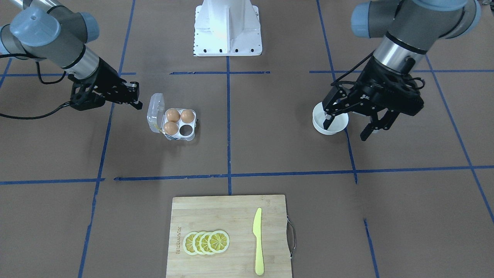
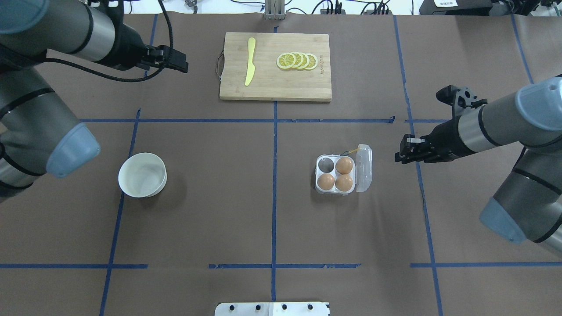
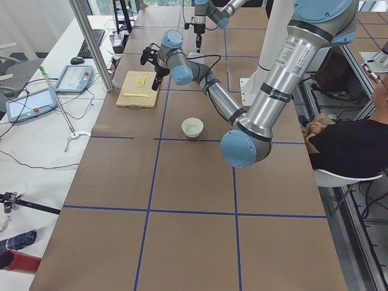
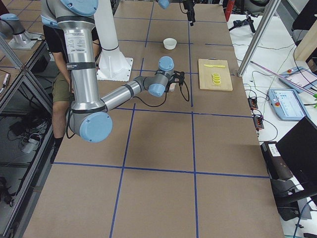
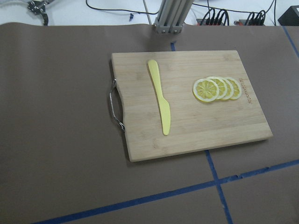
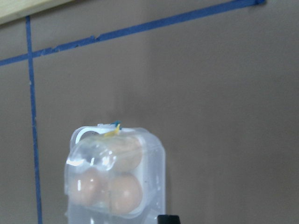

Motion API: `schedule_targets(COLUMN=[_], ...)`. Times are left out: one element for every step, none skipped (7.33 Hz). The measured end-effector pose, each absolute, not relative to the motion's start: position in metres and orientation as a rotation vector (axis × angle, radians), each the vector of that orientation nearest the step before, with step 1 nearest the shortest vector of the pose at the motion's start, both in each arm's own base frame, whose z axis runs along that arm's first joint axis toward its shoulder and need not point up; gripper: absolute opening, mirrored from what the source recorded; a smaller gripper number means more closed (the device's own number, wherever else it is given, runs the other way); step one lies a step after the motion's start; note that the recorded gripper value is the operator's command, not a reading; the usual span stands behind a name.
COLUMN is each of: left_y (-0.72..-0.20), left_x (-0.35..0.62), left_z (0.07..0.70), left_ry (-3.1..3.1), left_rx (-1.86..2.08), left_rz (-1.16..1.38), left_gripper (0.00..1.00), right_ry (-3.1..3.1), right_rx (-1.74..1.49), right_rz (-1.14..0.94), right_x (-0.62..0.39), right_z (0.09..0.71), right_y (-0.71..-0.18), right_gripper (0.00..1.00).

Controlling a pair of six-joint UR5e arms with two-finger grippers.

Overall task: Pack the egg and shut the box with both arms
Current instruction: 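Push the clear carton lid closed over the eggs with the right gripper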

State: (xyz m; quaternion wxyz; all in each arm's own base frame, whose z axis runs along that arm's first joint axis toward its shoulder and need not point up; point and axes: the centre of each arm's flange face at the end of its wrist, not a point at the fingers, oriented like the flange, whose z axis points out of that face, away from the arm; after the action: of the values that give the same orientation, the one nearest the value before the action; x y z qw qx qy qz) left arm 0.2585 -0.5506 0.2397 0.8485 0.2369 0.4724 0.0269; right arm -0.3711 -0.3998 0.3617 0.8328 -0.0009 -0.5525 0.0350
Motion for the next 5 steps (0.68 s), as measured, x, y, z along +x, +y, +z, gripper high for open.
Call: schedule_targets(left_y=[-0.555,-0.558,-0.559,-0.559,-0.560], left_x=[0.239,0.223,0.209,0.198,0.189], left_z=[0.258,0.277,0.295,0.311,0.327], left_ry=[0.961,0.930,0.911,0.898,0.884], left_rx=[0.516,0.527,0.527,0.518,0.505], left_rz=[0.086,0.118,0.146,0.163,0.163], left_gripper=[1.00,1.00,1.00,1.00,1.00], right_ry=[-1.182,-1.177,-1.164,-1.160,-1.169], right_rx=[0.003,0.014,0.029,0.043,0.051], right_rz=[0.045,0.036,0.039,0.041,0.046], right_x=[-0.398,-0.426,-0.451,-0.467,-0.472], right_z=[0.339,0.308,0.274,0.246,0.226], right_y=[-0.396,-0.399,-0.403,-0.406,-0.408], right_gripper=[0.00,0.00,0.00,0.83,1.00])
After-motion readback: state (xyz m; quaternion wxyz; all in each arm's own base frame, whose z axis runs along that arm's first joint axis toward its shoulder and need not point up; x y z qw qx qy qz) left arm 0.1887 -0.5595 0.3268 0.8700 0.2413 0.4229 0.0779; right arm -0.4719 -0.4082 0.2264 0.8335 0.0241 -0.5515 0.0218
